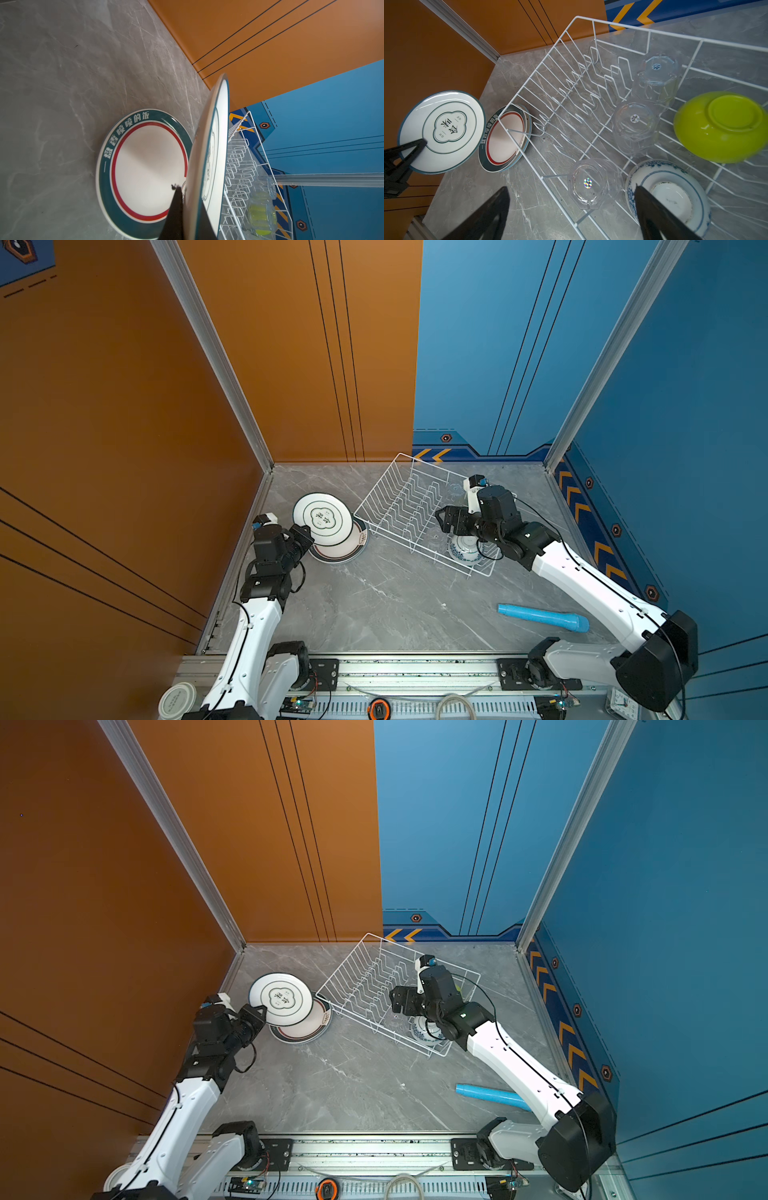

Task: Unload the mixed dishes from the dish rack
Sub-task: 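Open the right gripper and carry the plate with the left gripper onto the stack, then release the white plate with the left gripper while right gripper enters the rack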

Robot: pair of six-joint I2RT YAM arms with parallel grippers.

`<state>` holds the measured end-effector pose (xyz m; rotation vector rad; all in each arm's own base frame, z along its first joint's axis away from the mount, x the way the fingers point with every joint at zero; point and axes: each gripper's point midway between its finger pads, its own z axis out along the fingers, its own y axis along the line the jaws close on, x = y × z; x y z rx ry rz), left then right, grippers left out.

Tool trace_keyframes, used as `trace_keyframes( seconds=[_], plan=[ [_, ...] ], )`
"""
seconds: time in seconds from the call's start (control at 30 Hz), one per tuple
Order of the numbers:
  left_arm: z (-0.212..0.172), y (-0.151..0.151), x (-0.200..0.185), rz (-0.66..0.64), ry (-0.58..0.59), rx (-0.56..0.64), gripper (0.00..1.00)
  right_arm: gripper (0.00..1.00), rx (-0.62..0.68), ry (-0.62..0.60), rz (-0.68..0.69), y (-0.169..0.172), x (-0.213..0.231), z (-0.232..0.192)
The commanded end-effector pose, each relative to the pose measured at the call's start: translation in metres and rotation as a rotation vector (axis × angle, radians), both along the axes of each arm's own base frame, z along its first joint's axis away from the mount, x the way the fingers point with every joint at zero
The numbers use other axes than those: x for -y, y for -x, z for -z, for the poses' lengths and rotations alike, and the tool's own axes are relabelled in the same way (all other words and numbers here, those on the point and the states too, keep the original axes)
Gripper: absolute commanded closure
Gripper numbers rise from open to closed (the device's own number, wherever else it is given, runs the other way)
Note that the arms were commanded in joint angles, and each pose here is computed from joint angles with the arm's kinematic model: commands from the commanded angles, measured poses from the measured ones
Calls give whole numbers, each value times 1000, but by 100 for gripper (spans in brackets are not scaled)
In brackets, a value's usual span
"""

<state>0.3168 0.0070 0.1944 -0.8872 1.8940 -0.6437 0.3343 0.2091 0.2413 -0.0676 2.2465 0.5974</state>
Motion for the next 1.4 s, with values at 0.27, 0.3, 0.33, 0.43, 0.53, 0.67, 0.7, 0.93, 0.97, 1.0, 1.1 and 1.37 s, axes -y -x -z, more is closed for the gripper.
trace_keyframes(
  seconds=[0.27, 0.3, 0.33, 0.43, 0.53, 0.67, 0.7, 0.93, 0.97, 1.0, 1.1, 1.37],
  plan=[
    [48, -2, -6, -23, 37, -120, 100, 4, -34, 72, 23, 3, 13, 22],
    [52, -4, -4, -21, 58, -112, 100, 4, -36, 74, 23, 3, 12, 24],
    [53, -7, -2, -16, 72, -109, 100, 3, -40, 76, 24, 4, 13, 25],
    [56, -14, 7, 21, 83, -113, 100, 3, -48, 74, 18, 5, 11, 28],
    [61, -19, 14, 48, 98, -122, 100, 3, -52, 73, 17, 5, 11, 29],
    [63, -26, 25, 86, 117, -123, 100, 3, -65, 76, 18, 5, 9, 34],
    [64, -27, 27, 98, 116, -129, 100, 3, -69, 79, 16, 5, 9, 35],
    [79, -31, 40, 151, 138, -184, 92, 2, -78, 92, 14, 3, 6, 40],
    [79, -31, 43, 172, 134, -184, 84, 2, -80, 94, 12, 3, 6, 41],
    [79, -31, 45, 191, 129, -189, 71, 3, -82, 97, 7, 3, 5, 42],
    [84, -23, 50, 241, 82, -262, 37, 3, -96, 126, 7, 4, 6, 47],
    [88, -4, 60, 318, -6, -374, 2, 4, -115, 185, -9, 6, 3, 57]
  ],
)
